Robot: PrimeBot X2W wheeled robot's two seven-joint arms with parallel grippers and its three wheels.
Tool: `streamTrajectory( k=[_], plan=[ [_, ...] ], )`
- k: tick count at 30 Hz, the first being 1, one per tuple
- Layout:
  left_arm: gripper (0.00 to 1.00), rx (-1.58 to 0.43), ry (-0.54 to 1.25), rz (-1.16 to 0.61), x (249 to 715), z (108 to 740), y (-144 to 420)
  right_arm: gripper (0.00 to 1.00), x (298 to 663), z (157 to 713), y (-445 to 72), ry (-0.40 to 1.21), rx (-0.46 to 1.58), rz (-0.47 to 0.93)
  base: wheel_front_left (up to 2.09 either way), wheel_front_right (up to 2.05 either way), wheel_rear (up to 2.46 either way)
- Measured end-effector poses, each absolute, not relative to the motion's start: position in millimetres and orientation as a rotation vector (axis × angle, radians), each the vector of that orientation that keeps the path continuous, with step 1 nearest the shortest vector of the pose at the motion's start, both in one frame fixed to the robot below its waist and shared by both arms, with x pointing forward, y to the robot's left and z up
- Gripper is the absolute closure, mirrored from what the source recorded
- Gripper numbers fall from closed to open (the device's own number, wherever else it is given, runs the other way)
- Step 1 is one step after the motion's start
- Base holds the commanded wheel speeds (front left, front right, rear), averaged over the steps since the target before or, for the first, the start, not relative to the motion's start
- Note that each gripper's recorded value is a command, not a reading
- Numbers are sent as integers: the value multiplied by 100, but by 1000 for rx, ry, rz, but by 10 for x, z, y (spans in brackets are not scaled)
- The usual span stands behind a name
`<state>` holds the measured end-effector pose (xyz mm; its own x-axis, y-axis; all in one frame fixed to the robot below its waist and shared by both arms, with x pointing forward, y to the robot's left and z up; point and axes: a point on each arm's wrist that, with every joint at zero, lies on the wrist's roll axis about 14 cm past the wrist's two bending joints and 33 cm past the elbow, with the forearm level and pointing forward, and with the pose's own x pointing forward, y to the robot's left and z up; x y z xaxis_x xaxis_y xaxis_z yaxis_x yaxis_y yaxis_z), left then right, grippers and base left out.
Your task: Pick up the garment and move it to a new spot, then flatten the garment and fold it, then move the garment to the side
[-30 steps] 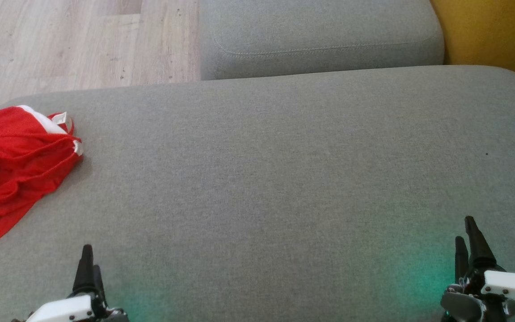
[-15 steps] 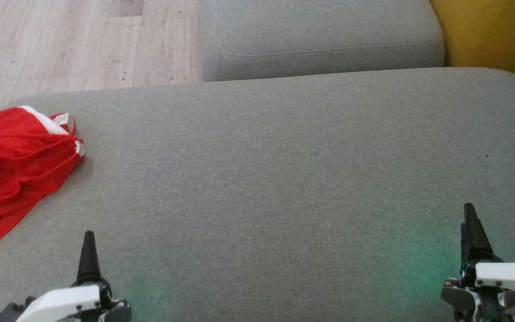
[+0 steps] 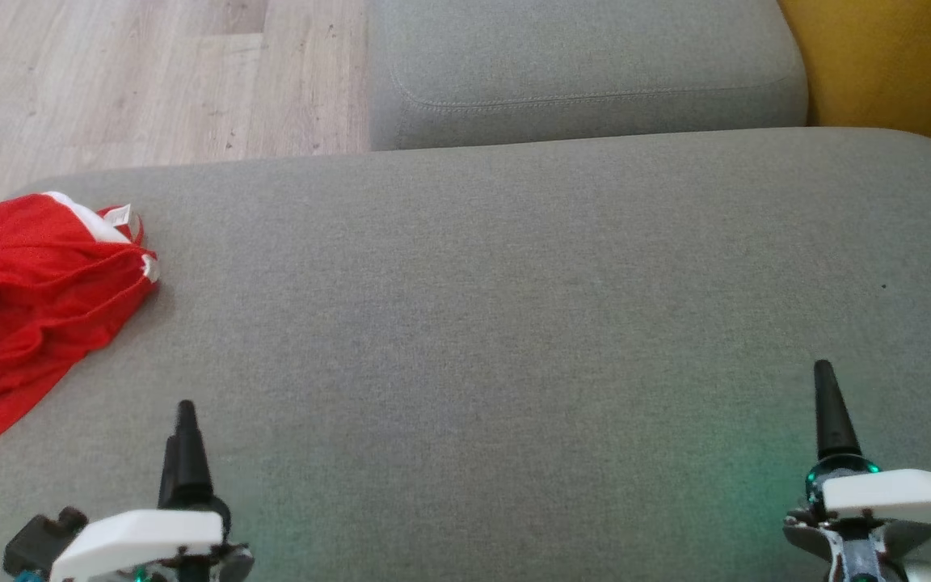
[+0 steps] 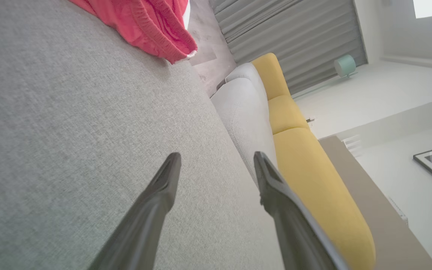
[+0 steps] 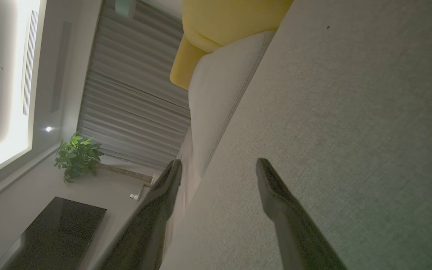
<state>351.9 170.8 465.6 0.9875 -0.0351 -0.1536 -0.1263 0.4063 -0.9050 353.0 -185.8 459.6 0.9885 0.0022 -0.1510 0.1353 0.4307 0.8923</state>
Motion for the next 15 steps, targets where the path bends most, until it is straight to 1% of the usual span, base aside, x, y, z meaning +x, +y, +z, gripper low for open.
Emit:
streamTrajectory(
  k=[15],
  plan=[
    [0,-921,190,54,3392,4543,1650,0,3522,4573,-1675,166,896,-21,0,0,0]
  ],
)
